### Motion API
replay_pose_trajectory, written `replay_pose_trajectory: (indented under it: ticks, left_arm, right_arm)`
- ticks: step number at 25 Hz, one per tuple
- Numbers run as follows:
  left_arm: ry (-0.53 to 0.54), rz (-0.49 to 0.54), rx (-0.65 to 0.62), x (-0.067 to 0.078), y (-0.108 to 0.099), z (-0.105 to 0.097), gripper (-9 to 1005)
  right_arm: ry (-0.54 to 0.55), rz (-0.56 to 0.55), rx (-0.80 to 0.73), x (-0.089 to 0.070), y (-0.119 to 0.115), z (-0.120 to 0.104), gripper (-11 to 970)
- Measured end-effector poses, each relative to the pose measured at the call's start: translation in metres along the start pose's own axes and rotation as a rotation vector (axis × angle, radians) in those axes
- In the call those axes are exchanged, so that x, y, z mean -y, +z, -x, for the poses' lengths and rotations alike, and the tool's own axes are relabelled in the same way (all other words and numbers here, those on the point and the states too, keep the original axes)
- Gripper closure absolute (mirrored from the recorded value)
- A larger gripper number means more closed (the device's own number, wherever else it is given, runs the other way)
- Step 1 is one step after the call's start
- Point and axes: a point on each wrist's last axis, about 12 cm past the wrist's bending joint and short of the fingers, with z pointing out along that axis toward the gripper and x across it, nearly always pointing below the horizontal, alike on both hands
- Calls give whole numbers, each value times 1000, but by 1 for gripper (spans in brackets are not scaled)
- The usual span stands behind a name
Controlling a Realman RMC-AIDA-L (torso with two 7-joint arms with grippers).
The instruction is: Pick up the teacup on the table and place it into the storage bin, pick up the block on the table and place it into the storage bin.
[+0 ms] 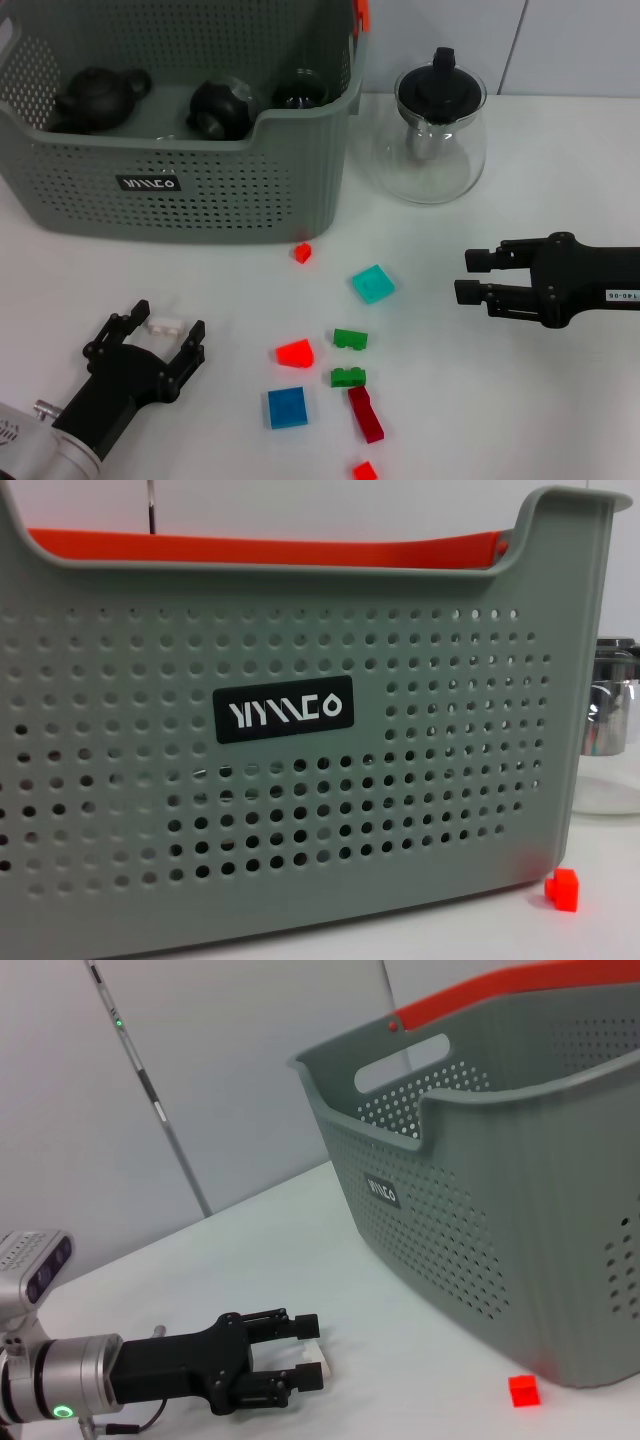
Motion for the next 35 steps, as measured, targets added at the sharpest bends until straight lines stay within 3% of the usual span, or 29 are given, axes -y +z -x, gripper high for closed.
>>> replay_pose_trajectory:
  ticks: [16,21,27,32,35]
  left_arm:
    - [-21,19,-17,0,3,-1,254]
    - [-25,22,-18,-1,3,-1,436]
    - [-23,23,-20,-2,3,-1,582]
    - [-47,14,15,-3,-4,1,575]
    - [-107,-37,100,-16,-16,11,570]
  right_arm:
    - [1,0,1,0,1,0,436]
    - [2,3,3,-1,1,0,436]
    - [-1,6,3,-1,1,1,437]
    - [-3,8,3,-1,1,2,438]
    - [-2,8,4,-1,1,1,439]
